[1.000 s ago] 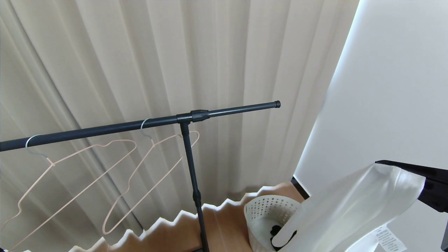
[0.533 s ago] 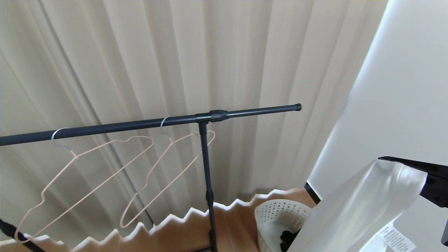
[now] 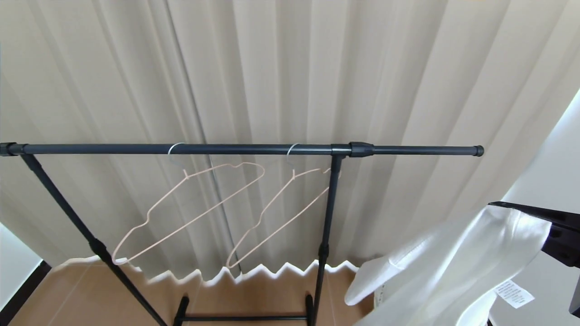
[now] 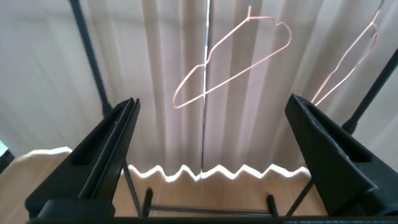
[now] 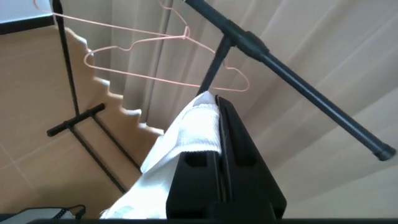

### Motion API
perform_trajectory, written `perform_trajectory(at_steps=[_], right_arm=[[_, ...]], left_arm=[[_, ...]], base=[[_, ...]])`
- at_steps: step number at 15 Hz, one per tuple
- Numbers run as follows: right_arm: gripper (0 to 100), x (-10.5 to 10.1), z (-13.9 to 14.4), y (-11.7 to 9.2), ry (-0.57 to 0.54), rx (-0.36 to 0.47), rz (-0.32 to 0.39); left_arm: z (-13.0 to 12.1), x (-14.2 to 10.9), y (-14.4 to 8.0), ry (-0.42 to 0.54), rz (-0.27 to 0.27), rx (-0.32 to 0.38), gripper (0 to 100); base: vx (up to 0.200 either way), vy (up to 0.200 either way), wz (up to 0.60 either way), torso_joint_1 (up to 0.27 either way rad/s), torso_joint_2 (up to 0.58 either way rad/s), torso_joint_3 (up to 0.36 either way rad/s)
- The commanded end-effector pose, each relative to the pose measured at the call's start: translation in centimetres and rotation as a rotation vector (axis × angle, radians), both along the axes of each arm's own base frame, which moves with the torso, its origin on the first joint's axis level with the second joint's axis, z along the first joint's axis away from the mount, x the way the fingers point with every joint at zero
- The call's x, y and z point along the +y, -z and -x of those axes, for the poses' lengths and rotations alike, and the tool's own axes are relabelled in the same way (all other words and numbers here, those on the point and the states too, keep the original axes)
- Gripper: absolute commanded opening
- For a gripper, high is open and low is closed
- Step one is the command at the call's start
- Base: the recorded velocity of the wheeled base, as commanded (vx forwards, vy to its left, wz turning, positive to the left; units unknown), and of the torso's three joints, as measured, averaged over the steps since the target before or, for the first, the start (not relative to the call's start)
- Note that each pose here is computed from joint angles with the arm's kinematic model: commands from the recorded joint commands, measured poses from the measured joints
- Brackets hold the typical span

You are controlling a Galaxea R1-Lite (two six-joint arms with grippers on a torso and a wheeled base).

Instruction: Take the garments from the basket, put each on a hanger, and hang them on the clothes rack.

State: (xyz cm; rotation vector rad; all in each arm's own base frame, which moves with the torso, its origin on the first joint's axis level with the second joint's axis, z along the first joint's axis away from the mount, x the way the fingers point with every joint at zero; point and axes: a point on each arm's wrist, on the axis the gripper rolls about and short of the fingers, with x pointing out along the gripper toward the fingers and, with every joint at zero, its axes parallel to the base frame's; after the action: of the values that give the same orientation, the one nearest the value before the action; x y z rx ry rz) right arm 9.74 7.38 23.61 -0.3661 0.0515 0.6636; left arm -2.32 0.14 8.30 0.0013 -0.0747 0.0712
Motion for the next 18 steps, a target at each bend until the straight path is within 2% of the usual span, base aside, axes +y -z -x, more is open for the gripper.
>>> perform_trajectory(at_steps=[1, 9, 15, 18], right_arm=[[0, 0.0, 0.02, -0.05, -0.002, -0.003, -0.002], [0, 0.0, 0.02, -0.05, -0.002, -0.003, -0.002], [0, 0.0, 0.02, 0.0, -0.002, -0.002, -0.001], [0, 0.07, -0.07, 0.06, -0.002, 0.002, 0.002]], left_arm=[[-0.01, 0.0, 0.0, -0.001, 0.001, 0.001, 100], [-0.01, 0.0, 0.0, -0.001, 0.001, 0.001, 100], [-0.01, 0.0, 0.0, -0.001, 0.001, 0.001, 100], [-0.01, 0.01, -0.01, -0.003, 0.001, 0.0, 100]], base=[[-0.2, 0.2, 0.0, 0.012, 0.01, -0.007], [0.0, 0.2, 0.0, 0.001, 0.0, 0.005], [-0.2, 0.0, 0.0, -0.001, 0.0, 0.005], [0.0, 0.0, 0.0, 0.0, 0.0, 0.0]])
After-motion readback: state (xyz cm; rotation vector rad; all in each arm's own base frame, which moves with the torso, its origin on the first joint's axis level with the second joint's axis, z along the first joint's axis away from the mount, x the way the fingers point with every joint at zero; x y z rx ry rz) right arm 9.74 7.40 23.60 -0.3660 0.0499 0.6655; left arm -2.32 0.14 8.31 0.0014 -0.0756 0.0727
